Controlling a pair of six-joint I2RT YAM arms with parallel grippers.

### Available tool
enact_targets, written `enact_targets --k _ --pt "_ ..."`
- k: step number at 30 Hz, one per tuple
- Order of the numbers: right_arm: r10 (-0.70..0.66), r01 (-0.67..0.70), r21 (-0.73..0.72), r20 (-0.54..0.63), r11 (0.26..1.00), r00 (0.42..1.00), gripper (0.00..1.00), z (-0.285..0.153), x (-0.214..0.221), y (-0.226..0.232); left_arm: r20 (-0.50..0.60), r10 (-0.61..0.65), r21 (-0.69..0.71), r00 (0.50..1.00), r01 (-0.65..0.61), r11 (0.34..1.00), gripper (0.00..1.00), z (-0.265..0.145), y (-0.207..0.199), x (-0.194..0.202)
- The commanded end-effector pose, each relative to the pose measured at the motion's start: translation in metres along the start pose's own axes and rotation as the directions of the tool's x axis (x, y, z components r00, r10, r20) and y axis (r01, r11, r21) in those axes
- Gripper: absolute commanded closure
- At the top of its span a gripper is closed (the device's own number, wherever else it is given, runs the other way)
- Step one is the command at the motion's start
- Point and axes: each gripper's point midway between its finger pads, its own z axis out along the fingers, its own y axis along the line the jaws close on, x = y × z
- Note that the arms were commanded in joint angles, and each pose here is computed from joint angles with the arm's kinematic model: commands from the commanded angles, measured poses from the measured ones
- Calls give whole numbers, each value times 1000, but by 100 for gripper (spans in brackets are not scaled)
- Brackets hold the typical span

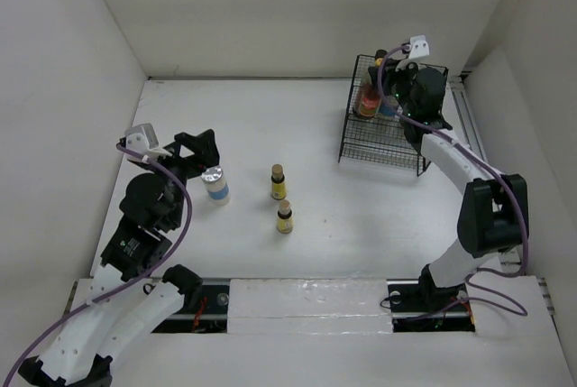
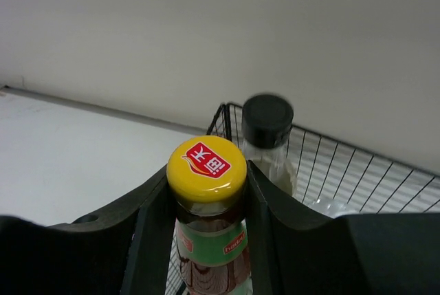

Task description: Organize the condiment bottles

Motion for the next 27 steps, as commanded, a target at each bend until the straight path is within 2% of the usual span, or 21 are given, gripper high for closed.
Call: enact_targets --k 1,5,12,24,27 --pt "-23 26 -11 218 1000 976 81 -4 -57 14 28 -4 20 1000 4 1000 14 2 -6 -8" --pt "-15 17 -9 174 1000 985 81 -4 -24 15 28 -4 20 1000 4 1000 14 2 -6 -8" --pt "-9 8 6 140 1000 990 78 -6 6 14 23 -4 30 1000 3 1000 14 2 -8 -7" --pt "0 -2 18 97 1000 995 59 -10 33 17 19 -4 38 1000 3 999 14 2 -9 -7" --pt "1 -3 19 89 1000 996 49 -13 34 18 19 -4 38 1000 3 999 14 2 -9 -7"
